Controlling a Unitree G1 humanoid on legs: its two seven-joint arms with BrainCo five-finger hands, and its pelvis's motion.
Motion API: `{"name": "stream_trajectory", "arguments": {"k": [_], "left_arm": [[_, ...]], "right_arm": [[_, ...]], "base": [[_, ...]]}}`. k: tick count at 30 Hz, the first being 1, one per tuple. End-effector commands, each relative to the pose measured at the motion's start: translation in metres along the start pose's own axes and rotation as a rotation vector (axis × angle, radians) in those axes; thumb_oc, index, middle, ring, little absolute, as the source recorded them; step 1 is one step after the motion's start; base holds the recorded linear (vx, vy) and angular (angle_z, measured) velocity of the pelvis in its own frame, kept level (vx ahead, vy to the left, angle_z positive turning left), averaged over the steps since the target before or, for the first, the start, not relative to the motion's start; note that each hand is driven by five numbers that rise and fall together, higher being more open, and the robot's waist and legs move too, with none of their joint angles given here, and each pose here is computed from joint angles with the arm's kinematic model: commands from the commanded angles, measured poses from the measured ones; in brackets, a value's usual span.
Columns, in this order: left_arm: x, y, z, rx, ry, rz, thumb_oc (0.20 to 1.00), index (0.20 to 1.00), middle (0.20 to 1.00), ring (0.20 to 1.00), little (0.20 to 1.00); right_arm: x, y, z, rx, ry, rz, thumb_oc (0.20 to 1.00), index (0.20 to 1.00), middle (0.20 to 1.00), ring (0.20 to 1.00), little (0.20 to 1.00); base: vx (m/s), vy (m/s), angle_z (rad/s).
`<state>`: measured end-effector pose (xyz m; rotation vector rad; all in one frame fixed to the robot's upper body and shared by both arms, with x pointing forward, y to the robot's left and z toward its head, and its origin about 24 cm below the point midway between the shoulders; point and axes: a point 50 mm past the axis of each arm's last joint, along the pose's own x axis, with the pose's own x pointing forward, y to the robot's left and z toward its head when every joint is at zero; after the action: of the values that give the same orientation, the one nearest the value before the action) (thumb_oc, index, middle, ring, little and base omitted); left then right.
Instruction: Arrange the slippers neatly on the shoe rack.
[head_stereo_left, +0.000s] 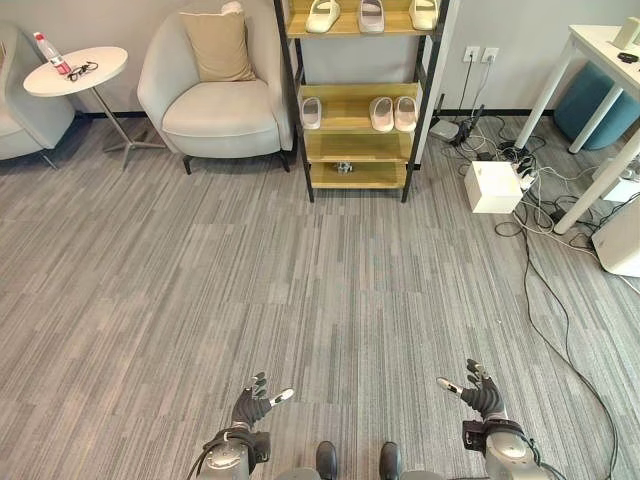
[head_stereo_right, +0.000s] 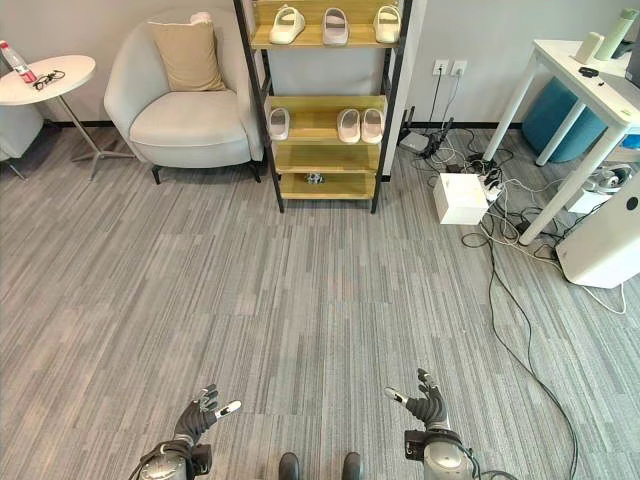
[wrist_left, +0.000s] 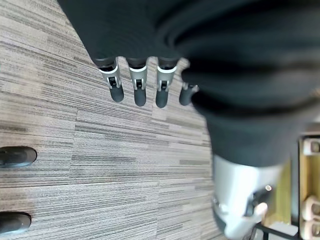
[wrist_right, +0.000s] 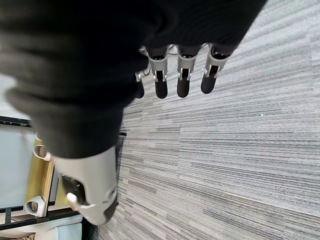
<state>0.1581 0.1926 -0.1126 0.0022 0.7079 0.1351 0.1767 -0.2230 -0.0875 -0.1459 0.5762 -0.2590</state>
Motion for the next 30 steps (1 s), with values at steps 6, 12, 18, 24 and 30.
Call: {"name": "stream_trajectory", "arguments": {"k": [6,12,18,24,30], "left_arm": [[0.005,-0.003,0.024,-0.021,-0.101,-0.011,1.0,1.0,1.0,1.0,1.0],[0.004,-0.003,0.029,-0.027,-0.124,-0.016,1.0,1.0,1.0,1.0,1.0],[0.003,0.001,0.04,-0.006,-0.176,-0.014,1.0,1.0,1.0,1.0,1.0],[0.003,0.007,0.052,0.021,-0.23,0.005,1.0,1.0,1.0,1.0,1.0],[0.0,0.01,0.059,0.029,-0.27,0.002,1.0,1.0,1.0,1.0,1.0]], "right_arm": [[0.0,-0.002,0.018,0.011,-0.095,-0.017,1.0,1.0,1.0,1.0,1.0],[-0.001,0.0,0.016,0.009,-0.086,-0.009,1.0,1.0,1.0,1.0,1.0],[0.0,-0.001,0.017,0.009,-0.087,-0.006,1.0,1.0,1.0,1.0,1.0],[0.002,-0.003,0.023,0.009,-0.11,-0.008,1.0,1.0,1.0,1.0,1.0],[-0.001,-0.007,0.026,-0.029,-0.134,0.003,1.0,1.0,1.0,1.0,1.0]], "base": [[0.0,0.0,-0.01],[0.0,0.0,0.0],[0.0,-0.008,-0.04],[0.0,-0.006,-0.02],[0.01,0.004,-0.01]]}}
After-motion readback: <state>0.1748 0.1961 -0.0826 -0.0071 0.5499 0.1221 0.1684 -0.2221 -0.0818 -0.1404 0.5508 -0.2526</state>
